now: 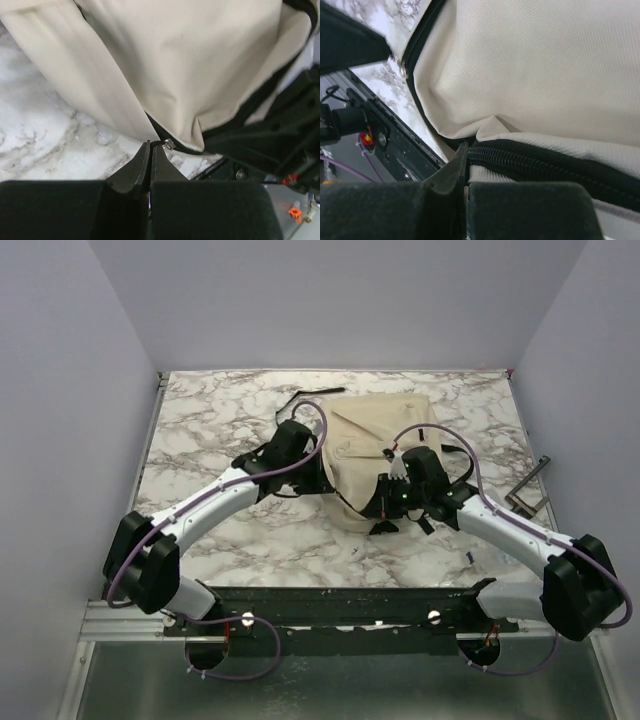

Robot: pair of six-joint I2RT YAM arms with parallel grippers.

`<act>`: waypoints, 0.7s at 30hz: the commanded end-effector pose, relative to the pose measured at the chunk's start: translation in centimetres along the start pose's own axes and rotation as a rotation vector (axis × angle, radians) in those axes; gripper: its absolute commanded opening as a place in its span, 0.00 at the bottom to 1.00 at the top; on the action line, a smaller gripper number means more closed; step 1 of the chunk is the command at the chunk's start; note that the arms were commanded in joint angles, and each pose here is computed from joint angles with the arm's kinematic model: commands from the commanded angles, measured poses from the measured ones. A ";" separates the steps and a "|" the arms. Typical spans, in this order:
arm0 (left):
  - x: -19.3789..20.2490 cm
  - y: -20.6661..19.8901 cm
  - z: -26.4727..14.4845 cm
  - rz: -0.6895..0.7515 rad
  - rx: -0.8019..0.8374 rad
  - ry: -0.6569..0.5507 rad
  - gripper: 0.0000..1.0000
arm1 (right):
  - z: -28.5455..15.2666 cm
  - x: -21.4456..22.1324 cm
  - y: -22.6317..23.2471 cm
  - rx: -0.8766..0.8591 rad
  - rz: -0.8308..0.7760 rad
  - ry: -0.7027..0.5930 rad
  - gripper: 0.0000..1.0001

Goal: Pack the student bag
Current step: Zip the student bag at the center of the board.

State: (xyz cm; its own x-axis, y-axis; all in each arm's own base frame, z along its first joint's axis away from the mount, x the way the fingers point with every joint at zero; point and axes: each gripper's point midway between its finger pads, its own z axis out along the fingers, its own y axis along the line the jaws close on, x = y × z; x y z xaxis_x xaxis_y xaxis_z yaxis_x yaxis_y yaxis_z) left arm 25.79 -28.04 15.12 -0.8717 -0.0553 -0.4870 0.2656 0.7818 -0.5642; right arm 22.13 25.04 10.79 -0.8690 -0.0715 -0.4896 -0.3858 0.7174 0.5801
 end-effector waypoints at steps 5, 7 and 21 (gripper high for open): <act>-6.9 5.8 4.4 -0.004 -0.273 -0.025 0.00 | -1.2 3.0 -1.3 0.080 0.143 0.010 0.01; -7.5 6.6 5.0 0.000 -0.306 -0.008 0.00 | -1.5 3.3 -2.1 0.126 0.167 0.006 0.01; -10.9 11.4 5.9 0.043 -0.433 -0.040 0.00 | -2.4 5.4 -3.9 0.197 0.311 -0.052 0.01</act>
State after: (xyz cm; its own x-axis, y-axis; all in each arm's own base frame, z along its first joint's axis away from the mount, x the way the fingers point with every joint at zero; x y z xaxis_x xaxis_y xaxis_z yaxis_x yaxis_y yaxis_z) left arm 33.36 -27.02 9.18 -0.9332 0.0021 -0.3593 0.1476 0.9140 -0.3780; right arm 21.69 22.02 10.22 -0.8580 0.2311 -0.4587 -0.1224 0.7754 0.6195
